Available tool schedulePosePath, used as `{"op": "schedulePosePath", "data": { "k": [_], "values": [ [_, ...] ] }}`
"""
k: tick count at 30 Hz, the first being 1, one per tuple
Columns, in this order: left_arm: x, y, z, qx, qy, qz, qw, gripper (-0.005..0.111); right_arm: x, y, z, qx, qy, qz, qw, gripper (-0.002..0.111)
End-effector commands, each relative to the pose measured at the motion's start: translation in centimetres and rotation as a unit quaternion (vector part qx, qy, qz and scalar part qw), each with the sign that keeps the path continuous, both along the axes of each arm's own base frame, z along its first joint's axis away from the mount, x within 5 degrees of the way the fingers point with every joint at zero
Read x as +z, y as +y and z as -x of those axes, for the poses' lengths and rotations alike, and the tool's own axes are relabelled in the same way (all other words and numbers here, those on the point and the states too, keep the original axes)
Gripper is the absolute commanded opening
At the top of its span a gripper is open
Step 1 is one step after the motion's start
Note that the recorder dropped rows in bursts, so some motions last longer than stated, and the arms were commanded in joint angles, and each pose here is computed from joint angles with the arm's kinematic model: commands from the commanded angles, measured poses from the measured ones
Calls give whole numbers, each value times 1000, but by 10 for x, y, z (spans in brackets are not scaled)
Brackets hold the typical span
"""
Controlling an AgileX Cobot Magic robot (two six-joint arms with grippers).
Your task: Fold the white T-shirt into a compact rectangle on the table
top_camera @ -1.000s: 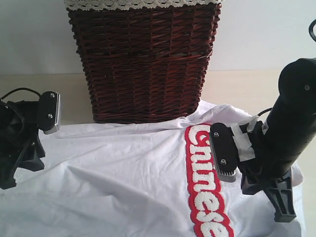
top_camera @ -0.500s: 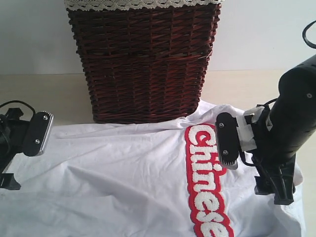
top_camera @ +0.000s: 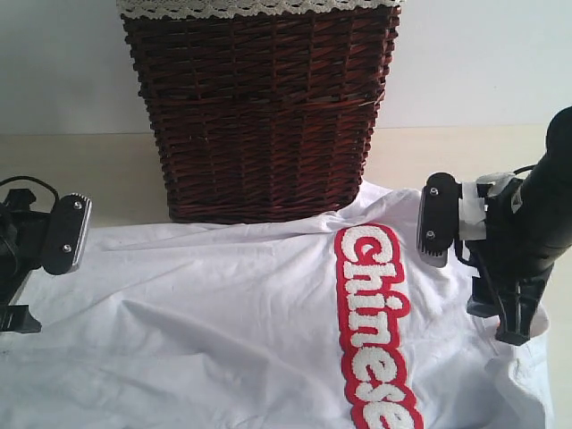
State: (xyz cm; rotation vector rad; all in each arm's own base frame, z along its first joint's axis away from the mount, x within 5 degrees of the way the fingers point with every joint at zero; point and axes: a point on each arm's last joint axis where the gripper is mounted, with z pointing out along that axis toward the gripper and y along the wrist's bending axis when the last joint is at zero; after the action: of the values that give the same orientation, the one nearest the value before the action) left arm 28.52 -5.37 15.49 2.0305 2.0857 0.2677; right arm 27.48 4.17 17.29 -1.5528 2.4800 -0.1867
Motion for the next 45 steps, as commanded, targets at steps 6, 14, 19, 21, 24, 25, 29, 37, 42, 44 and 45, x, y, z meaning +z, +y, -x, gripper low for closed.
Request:
{"op": "schedulePosePath", "data": {
  "k": [6, 14, 19, 21, 24, 25, 29, 37, 42, 44, 45],
  "values": [
    [-23, -1, -5, 8, 20, 5, 1000, 75, -9, -1, -23, -13, -84, -17, 996, 54],
    [-32, -4, -4, 33, 41, 25, 998, 75, -9, 0, -23, -27, -79, -26, 996, 54],
    [-45, -4, -6, 35, 53, 22, 998, 75, -10, 0, -21, -27, -70, -24, 997, 54],
    [-49, -4, -7, 35, 57, 21, 998, 75, -10, 0, -21, -28, -68, -24, 997, 54],
    [-59, -4, -9, 37, 76, 17, 996, 70, -11, -1, -20, -28, -61, -23, 998, 54],
    [-61, -5, -11, 38, 82, 16, 996, 64, -11, -1, -19, -28, -60, -22, 998, 54],
    [-75, -5, -10, 41, 109, 11, 993, 23, -11, -1, -19, -28, -59, -22, 998, 54],
    [-63, -5, -12, 41, 90, 16, 995, 0, -28, -3, -8, 20, 38, 11, 999, 31],
    [-46, -5, -12, 54, 70, 25, 996, 0, -39, -2, -9, 0, 51, 0, 999, 0],
    [-42, -5, -11, 55, 67, 27, 996, 0, -42, -2, -9, -14, 59, -4, 998, 1],
    [-42, -5, -11, 55, 67, 27, 996, 0, -42, -2, -8, -14, 64, -3, 998, 4]
  ]
}}
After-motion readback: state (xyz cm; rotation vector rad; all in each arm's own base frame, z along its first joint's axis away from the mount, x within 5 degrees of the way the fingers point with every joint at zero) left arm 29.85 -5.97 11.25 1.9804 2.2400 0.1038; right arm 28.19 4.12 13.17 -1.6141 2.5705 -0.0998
